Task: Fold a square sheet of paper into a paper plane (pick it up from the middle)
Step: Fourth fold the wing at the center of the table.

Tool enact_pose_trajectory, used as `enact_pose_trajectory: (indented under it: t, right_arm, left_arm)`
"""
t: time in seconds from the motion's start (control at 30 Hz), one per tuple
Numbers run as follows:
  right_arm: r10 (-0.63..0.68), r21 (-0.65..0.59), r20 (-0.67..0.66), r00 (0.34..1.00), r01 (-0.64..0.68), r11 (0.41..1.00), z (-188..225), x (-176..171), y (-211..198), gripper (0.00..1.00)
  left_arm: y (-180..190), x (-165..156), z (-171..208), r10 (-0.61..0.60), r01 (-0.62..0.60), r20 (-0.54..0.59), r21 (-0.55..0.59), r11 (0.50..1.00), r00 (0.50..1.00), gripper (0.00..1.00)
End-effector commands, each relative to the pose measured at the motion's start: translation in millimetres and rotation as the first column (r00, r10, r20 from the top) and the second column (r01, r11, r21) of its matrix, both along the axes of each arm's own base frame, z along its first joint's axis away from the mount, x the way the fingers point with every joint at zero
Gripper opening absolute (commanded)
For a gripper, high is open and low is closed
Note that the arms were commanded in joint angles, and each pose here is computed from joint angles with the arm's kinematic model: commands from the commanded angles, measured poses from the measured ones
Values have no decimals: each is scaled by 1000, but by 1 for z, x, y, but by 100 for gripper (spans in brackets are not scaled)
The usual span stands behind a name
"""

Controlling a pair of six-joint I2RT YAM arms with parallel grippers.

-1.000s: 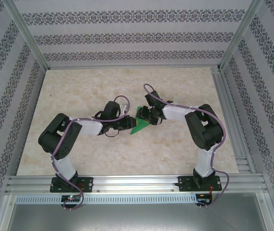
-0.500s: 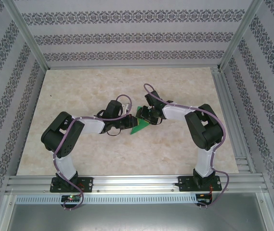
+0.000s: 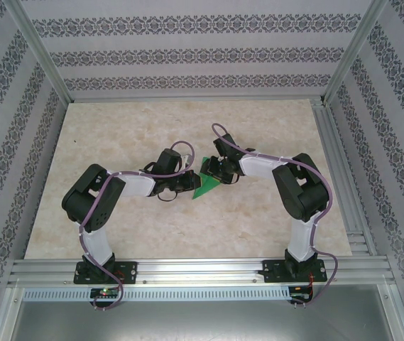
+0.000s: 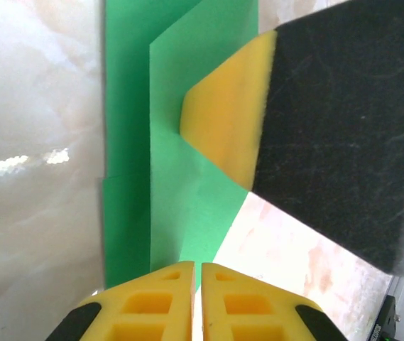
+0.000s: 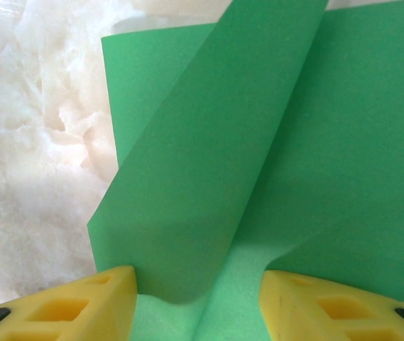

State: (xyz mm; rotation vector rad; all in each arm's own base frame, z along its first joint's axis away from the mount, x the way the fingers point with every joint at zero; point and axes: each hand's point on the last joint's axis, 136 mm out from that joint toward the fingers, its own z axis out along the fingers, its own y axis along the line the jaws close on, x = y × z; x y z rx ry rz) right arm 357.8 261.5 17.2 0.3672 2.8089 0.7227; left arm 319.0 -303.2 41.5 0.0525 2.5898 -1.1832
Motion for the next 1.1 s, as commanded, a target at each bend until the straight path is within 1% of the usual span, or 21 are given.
enact_pose_trajectory:
  t: [0.0,0.4,0.6,0.87,1.07]
  right_arm:
    - [-45,-205,-190,981,6,979,-70,-42,-42,53]
    - [-35,-237,-202,979,-14,971,-77,-45,-45,52]
    - [-35,-272,-214,976,-25,962,-83,-47,-49,51]
    - [-32,-310,-240,970,-45,950,-95,-52,-54,54]
    - [-38,-329,-251,967,-49,943,-100,-55,-57,54]
  left_arm:
    - [0,1,-8,-1,1,-11,36,999,1000,12]
    - [2,-1,-18,7,-4,-45,57,998,999,9]
    - [4,1,-17,19,-16,-40,70,997,999,9]
    - [8,2,-18,33,-30,-39,82,996,999,9]
    - [9,3,-20,36,-32,-44,82,996,998,9]
